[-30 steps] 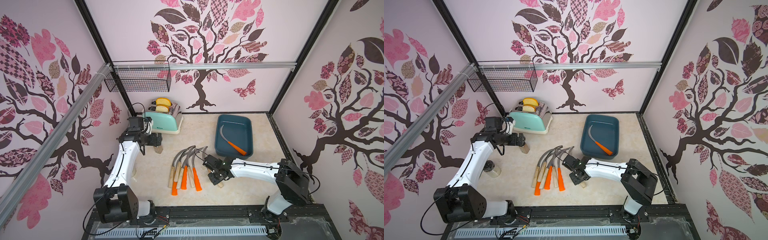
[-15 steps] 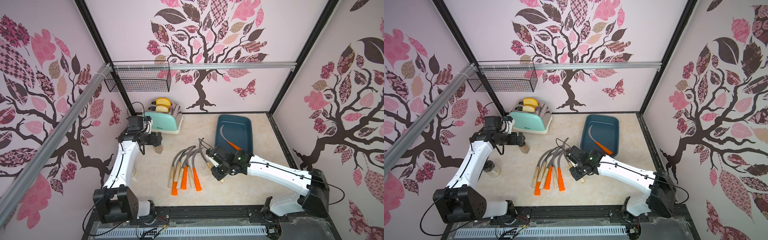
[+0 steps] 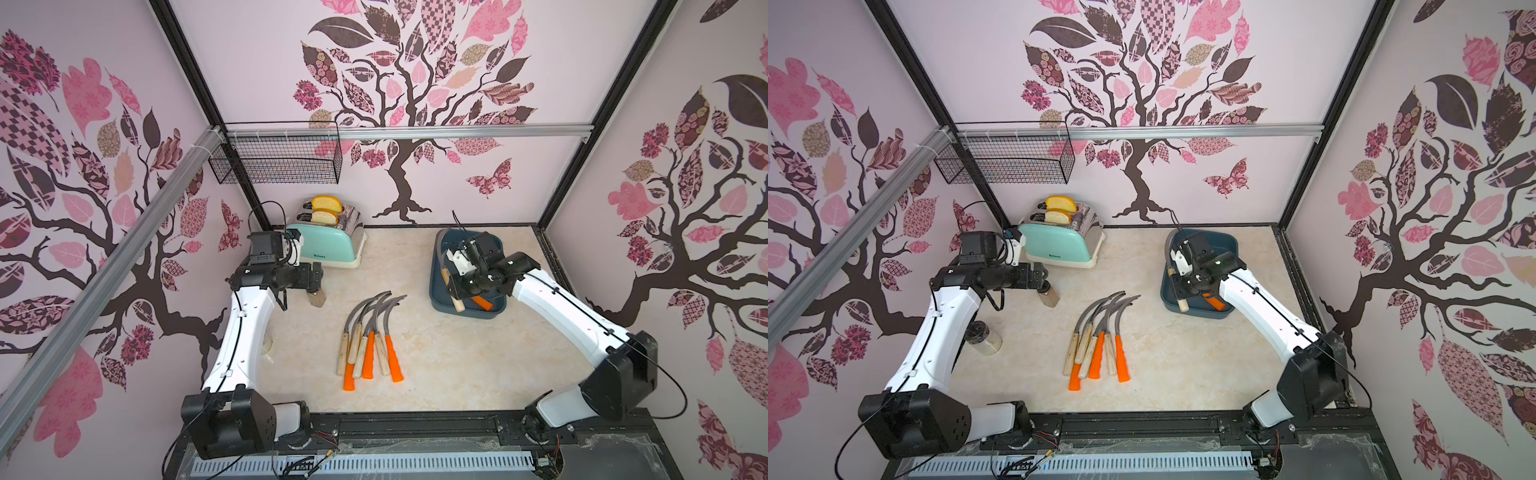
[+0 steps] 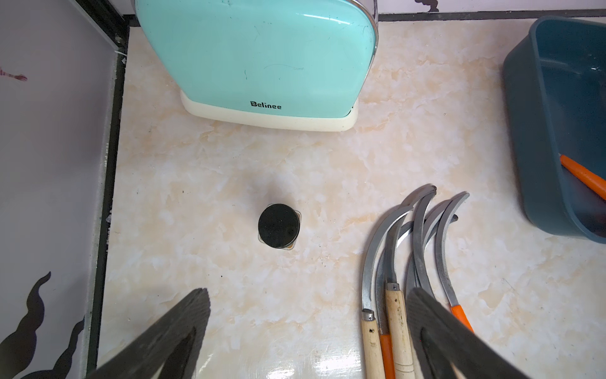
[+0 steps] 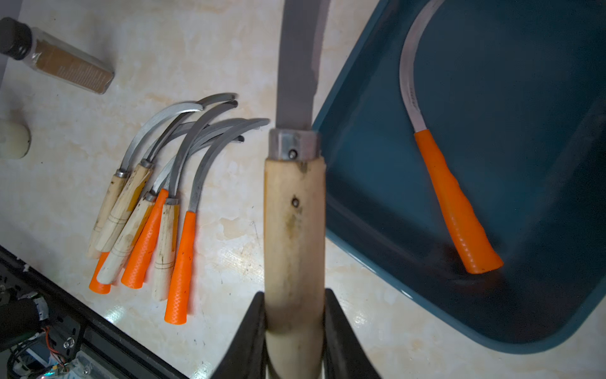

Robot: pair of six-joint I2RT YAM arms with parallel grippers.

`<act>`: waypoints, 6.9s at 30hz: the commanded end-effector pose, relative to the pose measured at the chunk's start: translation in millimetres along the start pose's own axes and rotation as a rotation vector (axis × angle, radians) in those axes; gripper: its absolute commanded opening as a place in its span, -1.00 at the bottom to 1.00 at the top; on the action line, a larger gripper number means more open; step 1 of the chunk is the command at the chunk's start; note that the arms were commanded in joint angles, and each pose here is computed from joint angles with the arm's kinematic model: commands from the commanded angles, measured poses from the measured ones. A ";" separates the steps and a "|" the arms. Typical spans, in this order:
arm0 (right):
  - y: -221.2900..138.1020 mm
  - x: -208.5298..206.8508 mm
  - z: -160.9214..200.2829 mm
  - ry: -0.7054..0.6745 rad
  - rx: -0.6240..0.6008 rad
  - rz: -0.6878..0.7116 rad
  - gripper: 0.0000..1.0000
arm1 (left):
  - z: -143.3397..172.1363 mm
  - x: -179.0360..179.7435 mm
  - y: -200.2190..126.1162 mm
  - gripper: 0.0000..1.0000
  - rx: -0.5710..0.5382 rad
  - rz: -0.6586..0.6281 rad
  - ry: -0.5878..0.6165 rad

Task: Put small sickles into storage boxes
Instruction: Place the sickle in the storage box, then pick up the sickle at the center of the board.

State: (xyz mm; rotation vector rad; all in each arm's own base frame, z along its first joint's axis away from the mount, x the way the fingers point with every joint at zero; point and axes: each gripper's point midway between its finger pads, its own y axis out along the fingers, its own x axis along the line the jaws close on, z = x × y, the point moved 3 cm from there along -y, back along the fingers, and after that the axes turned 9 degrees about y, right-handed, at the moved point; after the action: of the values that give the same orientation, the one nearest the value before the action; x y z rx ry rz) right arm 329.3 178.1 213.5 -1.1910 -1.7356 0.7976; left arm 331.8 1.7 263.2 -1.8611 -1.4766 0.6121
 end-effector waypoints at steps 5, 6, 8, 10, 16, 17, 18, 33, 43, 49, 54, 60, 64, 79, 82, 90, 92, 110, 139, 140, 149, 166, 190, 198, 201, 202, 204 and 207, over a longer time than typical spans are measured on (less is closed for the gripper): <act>37.8 -29.1 -33.0 0.048 0.043 0.139 -0.83 | 5.8 -8.9 -3.1 0.96 -0.003 0.038 0.012; 42.0 -30.8 -34.9 0.064 0.039 0.134 -0.83 | 5.3 -9.2 -4.2 0.96 -0.007 0.038 0.018; 48.5 -30.7 -38.4 0.069 0.038 0.132 -0.84 | 4.6 -9.4 -5.0 0.96 -0.018 0.037 0.025; 55.2 -32.8 -45.6 0.065 0.041 0.154 -0.84 | 4.2 -9.7 -4.6 0.95 -0.030 0.035 0.029; 73.3 -38.1 -58.2 0.066 0.050 0.190 -0.84 | 11.4 -15.3 -1.4 0.96 -0.028 0.068 0.022; 76.6 -41.4 -57.2 0.071 0.058 0.201 -0.84 | 13.1 -16.2 -0.7 0.96 -0.025 0.071 0.022; 80.0 -45.3 -57.0 0.080 0.057 0.207 -0.84 | 14.7 -16.8 -0.4 0.96 -0.023 0.073 0.023; 133.6 -64.4 -41.1 0.134 0.163 0.188 -0.80 | 18.5 -22.5 5.8 0.96 -0.013 0.117 0.022; 157.2 -71.1 -32.5 0.129 0.217 0.196 -0.75 | 26.6 -22.3 11.6 0.96 0.014 0.117 0.030; 159.7 -77.0 -31.7 0.119 0.214 0.221 -0.44 | 28.5 -21.0 12.4 0.96 0.023 0.108 0.038; 155.6 -77.4 -35.2 0.104 0.201 0.231 -0.26 | 27.7 -20.9 12.3 0.96 0.022 0.107 0.038; 147.5 -76.9 -41.5 0.102 0.169 0.245 -0.16 | 26.2 -21.0 10.8 0.96 0.019 0.106 0.033; 122.1 -68.9 -67.1 0.116 0.062 0.240 -0.11 | 22.3 -20.1 9.2 0.96 0.013 0.104 0.026; 6.8 -26.2 -49.1 0.108 -0.194 0.023 -0.03 | 23.1 -9.1 4.2 0.96 0.011 0.018 0.052; 3.8 -7.4 -14.3 0.061 -0.169 -0.026 -0.01 | 24.3 -8.6 6.2 0.95 0.019 0.016 0.045; 3.1 23.5 64.2 0.053 -0.069 -0.136 0.00 | 23.5 -1.0 6.5 0.83 0.020 -0.038 0.070; -2.0 28.5 74.2 0.075 -0.074 -0.191 -0.01 | 23.0 -1.1 5.1 0.81 0.016 -0.038 0.079; 14.9 80.2 146.0 -0.055 0.050 -0.169 0.02 | 13.5 -18.0 -21.9 0.96 -0.019 0.053 0.072; 24.0 93.0 153.2 -0.201 0.029 -0.159 -0.01 | 19.3 -12.8 -35.2 0.96 0.027 -0.044 0.130; 23.2 92.1 150.0 -0.207 0.012 -0.148 -0.01 | 24.3 -14.2 -35.3 0.96 0.035 -0.040 0.143; 24.2 102.8 138.4 -0.203 -0.046 -0.186 0.00 | 38.3 -14.0 -40.4 0.96 0.049 -0.067 0.152; 77.1 117.8 147.6 -0.168 0.153 -0.089 0.00 | 32.0 -24.5 -39.5 0.96 0.014 0.006 0.106; 130.8 149.0 165.3 -0.237 0.245 -0.005 0.10 | 58.6 -34.1 -45.7 0.96 -0.049 -0.003 0.152; 134.6 144.6 171.0 -0.254 0.266 0.025 0.11 | 63.8 -38.1 -34.5 0.96 -0.034 0.034 0.133; 136.3 143.6 171.0 -0.255 0.264 0.037 0.11 | 64.4 -38.8 -32.3 0.96 -0.036 0.039 0.129; 137.1 142.7 171.4 -0.254 0.266 0.042 0.11 | 65.0 -38.9 -31.3 0.96 -0.035 0.041 0.127; 137.7 145.1 171.5 -0.258 0.267 0.038 0.11 | 65.4 -39.2 -30.2 0.96 -0.035 0.046 0.123; 137.9 148.9 171.3 -0.266 0.263 0.038 0.10 | 65.6 -40.4 -29.7 0.96 -0.037 0.053 0.124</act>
State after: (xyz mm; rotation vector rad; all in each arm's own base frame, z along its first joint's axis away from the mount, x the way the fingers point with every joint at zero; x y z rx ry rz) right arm 199.8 353.2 60.8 -0.9592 -1.7452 1.2065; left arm 252.6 -15.4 239.2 -1.9031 -1.3716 0.4905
